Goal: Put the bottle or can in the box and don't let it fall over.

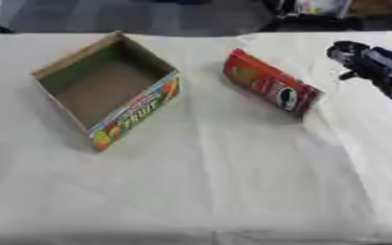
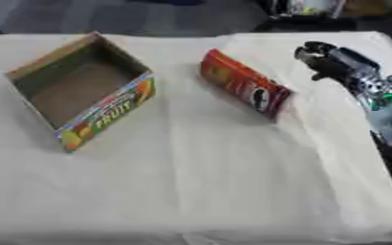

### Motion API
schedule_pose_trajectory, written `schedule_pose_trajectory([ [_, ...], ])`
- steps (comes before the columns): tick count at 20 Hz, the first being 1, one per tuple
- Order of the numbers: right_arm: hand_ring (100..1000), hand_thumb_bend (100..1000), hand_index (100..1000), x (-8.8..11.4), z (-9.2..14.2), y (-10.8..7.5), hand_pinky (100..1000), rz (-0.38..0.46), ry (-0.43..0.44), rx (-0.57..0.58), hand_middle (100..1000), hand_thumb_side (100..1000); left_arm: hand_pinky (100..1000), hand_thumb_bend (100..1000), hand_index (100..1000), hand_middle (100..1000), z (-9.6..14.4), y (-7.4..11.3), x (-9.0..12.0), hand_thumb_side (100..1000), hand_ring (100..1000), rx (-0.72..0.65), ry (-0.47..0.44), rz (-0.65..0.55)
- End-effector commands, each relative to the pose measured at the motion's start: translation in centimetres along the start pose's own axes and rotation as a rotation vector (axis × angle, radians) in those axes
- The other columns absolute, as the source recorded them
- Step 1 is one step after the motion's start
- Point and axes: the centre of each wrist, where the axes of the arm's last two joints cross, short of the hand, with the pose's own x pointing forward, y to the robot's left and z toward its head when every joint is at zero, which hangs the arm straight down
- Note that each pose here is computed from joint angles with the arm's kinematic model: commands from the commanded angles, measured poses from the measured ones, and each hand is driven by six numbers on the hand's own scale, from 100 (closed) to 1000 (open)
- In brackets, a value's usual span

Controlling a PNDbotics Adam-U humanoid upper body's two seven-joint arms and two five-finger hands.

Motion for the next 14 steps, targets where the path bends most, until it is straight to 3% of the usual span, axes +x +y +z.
schedule_pose_trajectory([
  [1,1000,100,1000,1.23,0.37,-1.65,812,0.059,-0.033,-0.030,1000,802,456,331,742,958,-0.44,1.01,0.89,664,875,0.024,-0.040,-0.016],
  [14,1000,100,1000,0.59,-0.06,-0.90,818,0.073,-0.018,0.046,1000,806,456,332,741,958,-0.46,0.99,0.90,663,875,0.022,-0.039,-0.014],
])
